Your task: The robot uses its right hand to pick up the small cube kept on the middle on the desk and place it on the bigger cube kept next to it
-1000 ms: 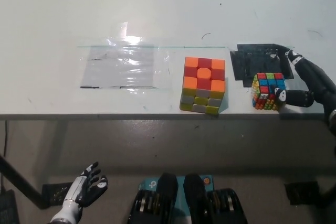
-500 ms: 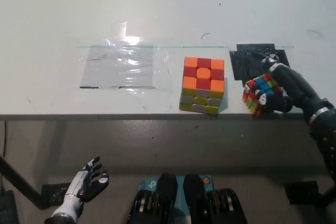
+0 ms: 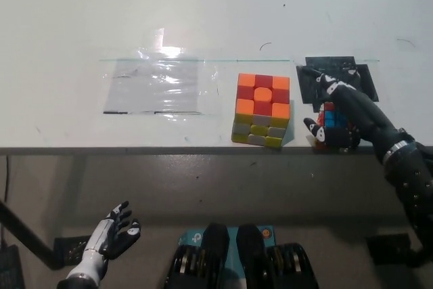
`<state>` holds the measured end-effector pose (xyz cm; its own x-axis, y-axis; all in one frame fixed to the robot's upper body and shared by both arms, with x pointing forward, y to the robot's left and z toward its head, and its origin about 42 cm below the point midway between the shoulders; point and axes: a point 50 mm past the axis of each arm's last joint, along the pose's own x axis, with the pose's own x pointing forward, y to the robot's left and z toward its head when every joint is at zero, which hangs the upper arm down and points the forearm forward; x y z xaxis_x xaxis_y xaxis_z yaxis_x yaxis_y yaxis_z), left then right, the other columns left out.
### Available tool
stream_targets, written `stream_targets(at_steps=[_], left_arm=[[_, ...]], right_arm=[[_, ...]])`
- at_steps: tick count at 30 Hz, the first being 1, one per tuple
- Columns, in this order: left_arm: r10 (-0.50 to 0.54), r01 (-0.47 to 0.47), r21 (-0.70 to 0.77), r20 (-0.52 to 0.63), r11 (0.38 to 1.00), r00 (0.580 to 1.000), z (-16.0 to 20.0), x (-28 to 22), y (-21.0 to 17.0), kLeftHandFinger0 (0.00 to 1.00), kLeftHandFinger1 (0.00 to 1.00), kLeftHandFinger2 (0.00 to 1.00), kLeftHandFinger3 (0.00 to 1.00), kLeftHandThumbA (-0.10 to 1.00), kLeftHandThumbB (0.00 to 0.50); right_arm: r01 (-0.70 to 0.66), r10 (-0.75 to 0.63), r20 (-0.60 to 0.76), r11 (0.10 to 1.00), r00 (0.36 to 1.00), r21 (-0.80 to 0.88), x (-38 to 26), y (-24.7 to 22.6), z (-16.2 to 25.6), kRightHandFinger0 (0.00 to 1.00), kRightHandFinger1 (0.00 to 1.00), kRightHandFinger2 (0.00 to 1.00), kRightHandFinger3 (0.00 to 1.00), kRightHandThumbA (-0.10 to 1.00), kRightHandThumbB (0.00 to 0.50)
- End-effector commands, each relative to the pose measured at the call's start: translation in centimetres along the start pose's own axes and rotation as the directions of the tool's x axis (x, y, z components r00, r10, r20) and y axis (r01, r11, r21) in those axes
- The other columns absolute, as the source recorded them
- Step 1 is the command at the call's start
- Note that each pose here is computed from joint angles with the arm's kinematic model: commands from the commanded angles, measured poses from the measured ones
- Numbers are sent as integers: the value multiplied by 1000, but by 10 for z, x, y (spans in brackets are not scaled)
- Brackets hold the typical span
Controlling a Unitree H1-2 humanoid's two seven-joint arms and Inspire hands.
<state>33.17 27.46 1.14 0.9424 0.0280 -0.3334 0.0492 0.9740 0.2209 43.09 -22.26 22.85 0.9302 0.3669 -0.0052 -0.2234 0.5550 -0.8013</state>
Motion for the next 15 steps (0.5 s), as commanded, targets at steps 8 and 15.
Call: stream_targets(at_steps=[8,15], left_arm=[[38,-39,5,73,999,997,20,9,10,1000,1000,1000,1000,336,297],[45,-44,-14,78,999,996,24,12,12,1000,1000,1000,1000,321,317]], right_arm=[[39,-39,-9,999,999,-6,-5,-10,-23,1000,1000,1000,1000,591,436],[71,-70,-32,997,997,31,-16,2,-37,1000,1000,1000,1000,556,425]])
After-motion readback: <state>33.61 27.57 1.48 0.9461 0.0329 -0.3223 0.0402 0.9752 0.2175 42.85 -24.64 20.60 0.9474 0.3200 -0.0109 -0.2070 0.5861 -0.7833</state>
